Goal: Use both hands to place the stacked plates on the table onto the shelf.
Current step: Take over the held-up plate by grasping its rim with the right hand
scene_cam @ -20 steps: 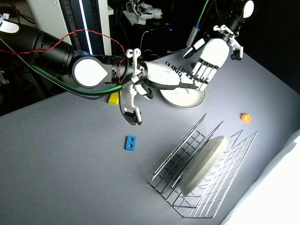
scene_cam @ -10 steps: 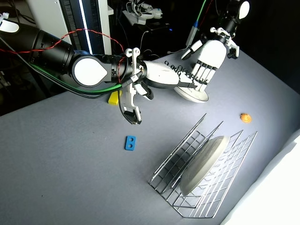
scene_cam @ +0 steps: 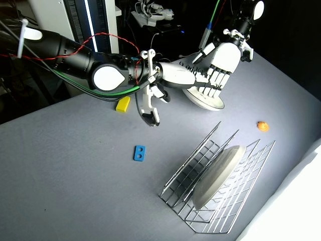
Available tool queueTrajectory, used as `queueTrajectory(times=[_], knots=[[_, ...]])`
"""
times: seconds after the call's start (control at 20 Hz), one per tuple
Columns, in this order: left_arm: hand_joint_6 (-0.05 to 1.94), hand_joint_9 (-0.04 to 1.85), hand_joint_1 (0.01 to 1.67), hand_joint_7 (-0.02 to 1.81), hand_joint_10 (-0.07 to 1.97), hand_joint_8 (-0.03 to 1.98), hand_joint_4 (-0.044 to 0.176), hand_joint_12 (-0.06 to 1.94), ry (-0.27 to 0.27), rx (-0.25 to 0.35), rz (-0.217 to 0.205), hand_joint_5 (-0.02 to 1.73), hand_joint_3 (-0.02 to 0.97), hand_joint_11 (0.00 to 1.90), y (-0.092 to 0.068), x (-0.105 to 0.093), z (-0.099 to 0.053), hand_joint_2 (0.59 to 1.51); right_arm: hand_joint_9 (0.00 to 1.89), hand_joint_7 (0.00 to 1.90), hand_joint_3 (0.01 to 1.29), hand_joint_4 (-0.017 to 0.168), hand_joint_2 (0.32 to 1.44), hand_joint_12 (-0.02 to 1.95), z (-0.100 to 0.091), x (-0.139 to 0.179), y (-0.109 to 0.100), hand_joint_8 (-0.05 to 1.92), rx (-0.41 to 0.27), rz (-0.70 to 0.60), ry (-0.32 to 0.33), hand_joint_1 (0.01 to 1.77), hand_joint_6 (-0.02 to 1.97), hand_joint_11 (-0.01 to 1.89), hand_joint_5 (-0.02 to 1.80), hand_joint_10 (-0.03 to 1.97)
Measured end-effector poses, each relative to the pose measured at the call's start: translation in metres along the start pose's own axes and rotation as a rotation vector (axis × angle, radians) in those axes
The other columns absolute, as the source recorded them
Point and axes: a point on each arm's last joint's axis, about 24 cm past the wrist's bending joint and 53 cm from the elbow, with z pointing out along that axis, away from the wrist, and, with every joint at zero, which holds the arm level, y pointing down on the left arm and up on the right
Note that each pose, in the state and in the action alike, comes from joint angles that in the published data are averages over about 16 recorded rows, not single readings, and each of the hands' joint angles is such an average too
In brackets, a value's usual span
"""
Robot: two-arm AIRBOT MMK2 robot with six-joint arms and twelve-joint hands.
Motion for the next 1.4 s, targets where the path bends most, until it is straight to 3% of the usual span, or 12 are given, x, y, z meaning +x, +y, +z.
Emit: queueTrajectory(times=[0.75, 1.05, 1.4], knots=[[-0.03, 0.03, 0.01, 0.02, 0.0, 0.0, -0.008, -0.03, -0.004, -0.003, -0.02, 0.0, 0.015, 0.02, 0.0, 0.001, 0.0, 1.157, 0.03, 0.02, 0.02, 0.006, 0.98, 0.04, 0.051, 0.008, -0.001, 0.01, -0.01, 0.006, -0.048, 1.15, 0.02, 0.02, 0.02, 0.0], [-0.03, 0.04, 0.01, 0.03, 0.0, 0.0, -0.008, -0.03, -0.008, -0.004, -0.026, 0.01, 0.015, 0.02, 0.0, 0.0, 0.0, 1.157, 0.22, 0.23, 0.02, 0.006, 0.97, 0.52, 0.057, 0.009, 0.0, 0.03, -0.011, 0.008, -0.055, 1.15, 0.05, 0.08, 0.2, 0.08], [-0.03, 0.06, 0.01, 0.05, -0.01, 0.0, -0.007, -0.03, -0.012, -0.005, -0.033, 0.02, 0.015, 0.02, 0.0, -0.001, 0.0, 1.154, 0.66, 0.62, 0.01, 0.0, 0.97, 1.01, 0.058, 0.007, 0.002, 0.23, -0.019, -0.002, -0.068, 1.13, 0.34, 0.43, 0.53, 0.17]])
